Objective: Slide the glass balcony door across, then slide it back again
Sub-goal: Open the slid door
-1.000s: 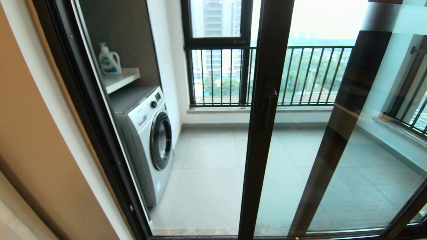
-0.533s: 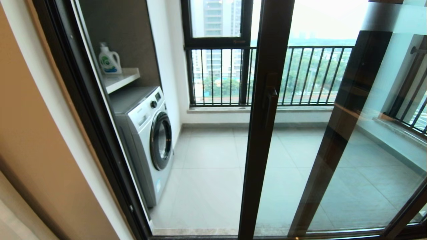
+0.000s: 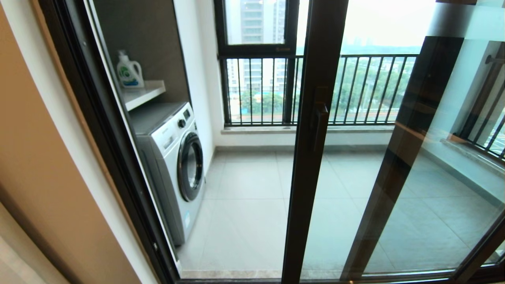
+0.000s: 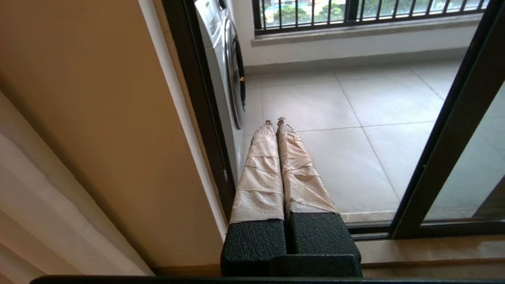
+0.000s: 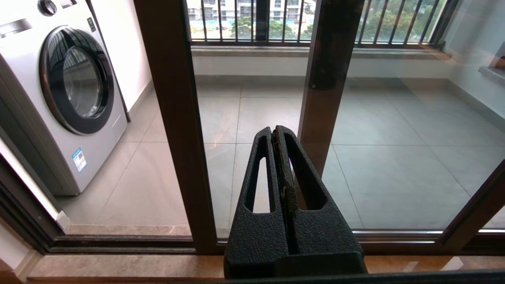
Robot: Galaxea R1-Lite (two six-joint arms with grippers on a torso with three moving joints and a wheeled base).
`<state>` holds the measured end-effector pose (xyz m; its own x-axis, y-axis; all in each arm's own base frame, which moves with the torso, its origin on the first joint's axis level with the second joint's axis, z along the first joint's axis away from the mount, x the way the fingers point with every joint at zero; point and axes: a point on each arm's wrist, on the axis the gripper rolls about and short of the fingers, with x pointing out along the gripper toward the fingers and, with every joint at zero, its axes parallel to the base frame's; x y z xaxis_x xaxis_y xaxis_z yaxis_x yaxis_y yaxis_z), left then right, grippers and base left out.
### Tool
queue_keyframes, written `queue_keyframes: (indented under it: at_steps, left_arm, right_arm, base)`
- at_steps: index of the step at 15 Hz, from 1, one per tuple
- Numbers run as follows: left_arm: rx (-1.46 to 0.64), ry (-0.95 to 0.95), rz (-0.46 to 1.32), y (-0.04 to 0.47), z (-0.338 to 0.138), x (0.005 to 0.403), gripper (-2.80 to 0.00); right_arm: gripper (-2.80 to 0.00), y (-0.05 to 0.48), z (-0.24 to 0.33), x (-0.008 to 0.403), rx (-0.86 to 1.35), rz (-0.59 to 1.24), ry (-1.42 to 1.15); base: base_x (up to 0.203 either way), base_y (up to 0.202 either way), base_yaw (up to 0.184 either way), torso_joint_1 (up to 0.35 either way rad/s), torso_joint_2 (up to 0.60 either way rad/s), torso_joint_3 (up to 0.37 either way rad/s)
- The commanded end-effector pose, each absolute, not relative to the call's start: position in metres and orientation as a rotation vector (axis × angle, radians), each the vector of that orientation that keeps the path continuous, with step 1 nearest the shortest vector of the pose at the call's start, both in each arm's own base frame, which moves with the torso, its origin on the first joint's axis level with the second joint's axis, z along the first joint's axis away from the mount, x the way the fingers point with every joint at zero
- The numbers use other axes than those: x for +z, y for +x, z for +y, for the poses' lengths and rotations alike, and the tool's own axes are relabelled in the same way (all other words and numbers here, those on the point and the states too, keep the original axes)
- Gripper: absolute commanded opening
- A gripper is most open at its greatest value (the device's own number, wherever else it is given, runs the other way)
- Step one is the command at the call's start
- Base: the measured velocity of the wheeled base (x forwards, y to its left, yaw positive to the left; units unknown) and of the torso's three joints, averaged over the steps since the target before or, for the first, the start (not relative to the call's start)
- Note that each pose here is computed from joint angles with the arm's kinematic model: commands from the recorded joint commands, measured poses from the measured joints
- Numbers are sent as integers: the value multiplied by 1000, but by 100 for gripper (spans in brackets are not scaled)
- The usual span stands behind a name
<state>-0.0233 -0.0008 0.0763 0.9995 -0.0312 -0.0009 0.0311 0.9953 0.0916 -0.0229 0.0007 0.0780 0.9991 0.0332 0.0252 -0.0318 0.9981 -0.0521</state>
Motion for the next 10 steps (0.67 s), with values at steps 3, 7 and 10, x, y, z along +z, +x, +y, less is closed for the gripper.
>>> queue_keyframes:
  at_steps: [3,7,10]
  left_arm:
    - [-6,12,6,-23,0,76,-280]
    - [3,5,0,-23,0,76,-280]
    - [3,3,0,-23,0,76,-280]
  right_arm:
    - [-280,-22,1,75,33,-16,-52]
    - [-280,-22,1,75,33,-16,-52]
    - [-280,-22,1,75,35,-16,-64]
  base:
    - [0,0,0,0,0,0]
    - [0,0,0,0,0,0]
    - [0,0,0,0,0,0]
